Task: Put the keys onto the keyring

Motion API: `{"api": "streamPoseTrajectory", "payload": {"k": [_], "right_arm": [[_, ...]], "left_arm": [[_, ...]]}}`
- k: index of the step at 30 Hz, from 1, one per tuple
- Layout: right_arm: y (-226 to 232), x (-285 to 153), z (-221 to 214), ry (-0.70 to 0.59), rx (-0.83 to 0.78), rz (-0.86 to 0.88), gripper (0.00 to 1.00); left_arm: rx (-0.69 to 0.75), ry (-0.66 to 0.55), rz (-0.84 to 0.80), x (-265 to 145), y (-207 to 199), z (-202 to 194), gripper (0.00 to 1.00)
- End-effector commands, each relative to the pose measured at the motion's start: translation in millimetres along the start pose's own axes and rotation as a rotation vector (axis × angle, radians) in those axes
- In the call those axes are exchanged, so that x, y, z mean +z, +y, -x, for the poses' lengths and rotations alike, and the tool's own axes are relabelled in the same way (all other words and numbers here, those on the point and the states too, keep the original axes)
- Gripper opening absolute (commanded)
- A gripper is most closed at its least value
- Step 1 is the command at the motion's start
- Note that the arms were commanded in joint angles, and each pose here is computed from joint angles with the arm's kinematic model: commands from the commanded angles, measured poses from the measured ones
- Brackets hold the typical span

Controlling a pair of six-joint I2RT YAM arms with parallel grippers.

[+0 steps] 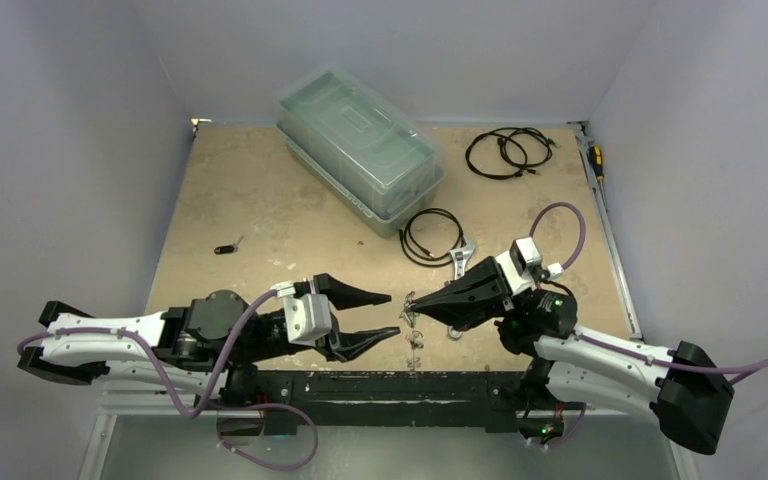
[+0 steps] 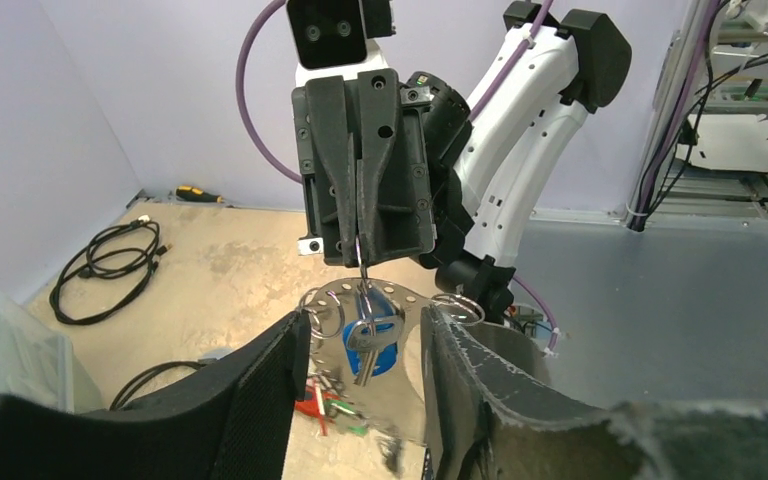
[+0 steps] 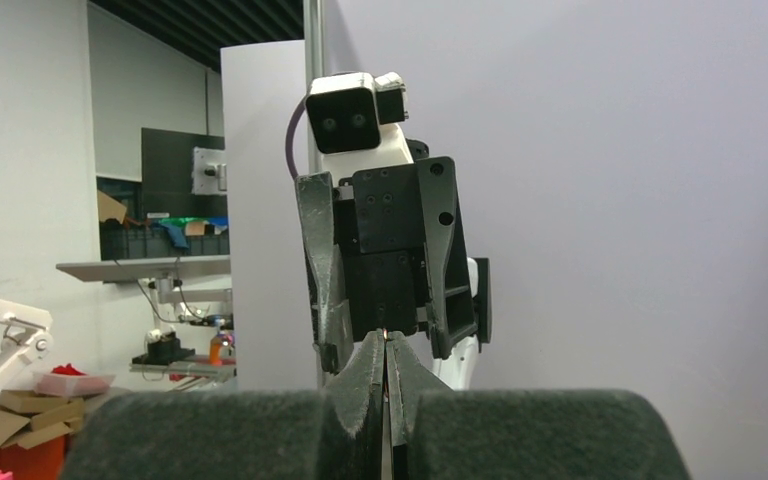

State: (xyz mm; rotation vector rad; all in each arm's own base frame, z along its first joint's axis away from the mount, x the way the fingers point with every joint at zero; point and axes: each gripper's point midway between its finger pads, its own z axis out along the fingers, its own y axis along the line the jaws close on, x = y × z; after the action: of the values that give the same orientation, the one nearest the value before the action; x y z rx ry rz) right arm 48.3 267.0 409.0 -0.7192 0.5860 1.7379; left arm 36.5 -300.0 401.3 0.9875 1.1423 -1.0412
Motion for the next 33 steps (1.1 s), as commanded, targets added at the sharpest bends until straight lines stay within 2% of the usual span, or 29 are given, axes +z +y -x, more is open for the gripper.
{"api": "streamPoseTrajectory", "payload": {"k": [1,8,29,33], "right_arm": [[42.6,8.1,64.9,-0.244,-0.208,0.172,0.00],[43.7,8.8,65.1,-0.242,-0.212,0.180,0.00],[50.2,7.0,67.0,-0.244,-0.208,0.199,0.00],[50.4,7.2,58.5,-0.208,-0.190,0.218,0.00]], "left_arm": [[-0.018,-0.068,0.027,1.7,4.1,12.8,0.43],[-0.027,-0.063,0.044,11.1,3.9,10.0,0.42],[-0.027,-0.032,0.160,24.5,19.1,0.4,0.00],[-0.034,-0.044,0.219,21.3,29.7,2.8,0.00]]}}
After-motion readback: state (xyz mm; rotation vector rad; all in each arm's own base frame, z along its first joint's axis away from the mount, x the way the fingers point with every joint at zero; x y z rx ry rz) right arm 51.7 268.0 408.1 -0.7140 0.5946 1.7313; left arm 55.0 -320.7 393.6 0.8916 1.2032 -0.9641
